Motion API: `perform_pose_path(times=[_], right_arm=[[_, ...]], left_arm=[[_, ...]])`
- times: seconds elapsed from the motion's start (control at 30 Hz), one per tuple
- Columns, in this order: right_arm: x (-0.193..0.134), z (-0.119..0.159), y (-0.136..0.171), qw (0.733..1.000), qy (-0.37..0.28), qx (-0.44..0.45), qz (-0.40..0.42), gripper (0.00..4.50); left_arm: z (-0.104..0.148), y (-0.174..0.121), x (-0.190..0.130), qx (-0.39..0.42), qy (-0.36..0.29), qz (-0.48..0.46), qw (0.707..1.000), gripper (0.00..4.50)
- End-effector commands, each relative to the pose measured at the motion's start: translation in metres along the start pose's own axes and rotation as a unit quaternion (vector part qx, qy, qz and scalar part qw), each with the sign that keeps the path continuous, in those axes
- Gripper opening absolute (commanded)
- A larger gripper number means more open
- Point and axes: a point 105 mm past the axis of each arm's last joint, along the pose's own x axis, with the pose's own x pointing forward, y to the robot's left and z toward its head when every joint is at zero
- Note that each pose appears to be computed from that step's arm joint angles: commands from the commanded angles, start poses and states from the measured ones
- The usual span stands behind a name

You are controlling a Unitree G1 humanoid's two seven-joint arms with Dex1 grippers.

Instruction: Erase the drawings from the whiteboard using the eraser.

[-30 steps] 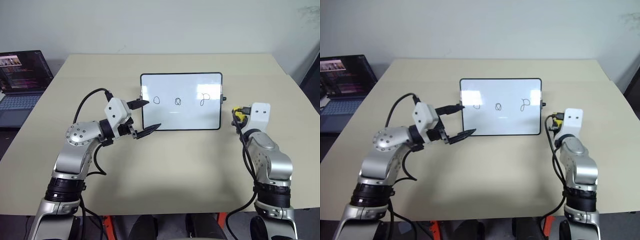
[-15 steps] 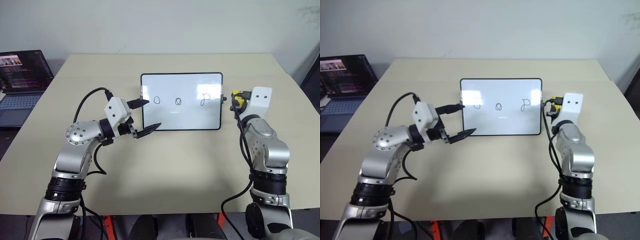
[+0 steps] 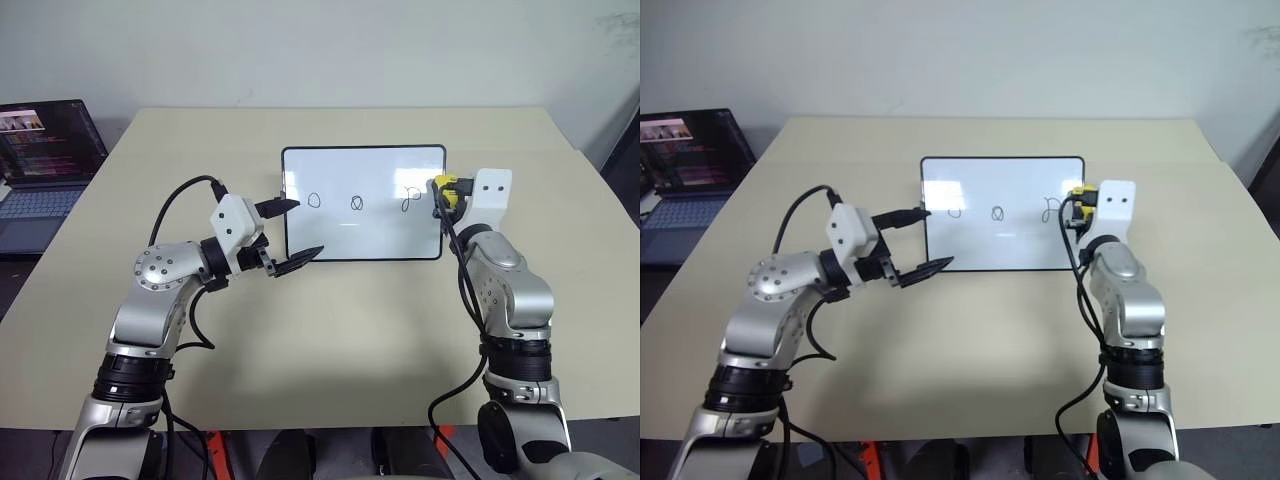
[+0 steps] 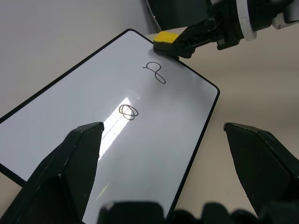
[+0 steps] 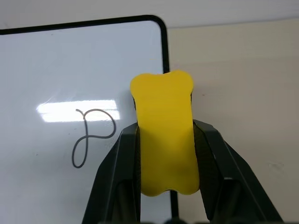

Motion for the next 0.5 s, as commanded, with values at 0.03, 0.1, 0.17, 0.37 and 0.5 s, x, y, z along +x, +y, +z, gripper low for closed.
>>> perform_pose_path(times=[0.03, 0.1, 0.17, 0.37, 0.5], right_arm=[[0.003, 0.019, 0.008, 0.999, -0.037, -0.001, 0.014, 1.23], [0.005, 0.019, 0.009, 0.999, -0.038, -0.001, 0.016, 1.23], [0.007, 0.020, 0.009, 0.999, -0.040, -0.001, 0.017, 1.23], [0.012, 0.024, 0.016, 0.999, -0.047, 0.002, 0.025, 1.23], [0.016, 0.027, 0.027, 0.998, -0.053, 0.006, 0.038, 1.23]], left_arm=[[0.010, 0.000, 0.001, 0.022, -0.014, -0.003, 1.000, 4.50], [0.010, 0.000, 0.001, 0.021, -0.014, -0.002, 1.000, 4.50], [0.010, 0.001, 0.001, 0.021, -0.014, -0.002, 1.000, 4.50], [0.010, 0.001, 0.001, 0.020, -0.015, 0.001, 1.000, 4.50], [0.009, 0.001, 0.001, 0.020, -0.014, 0.001, 1.000, 4.50]])
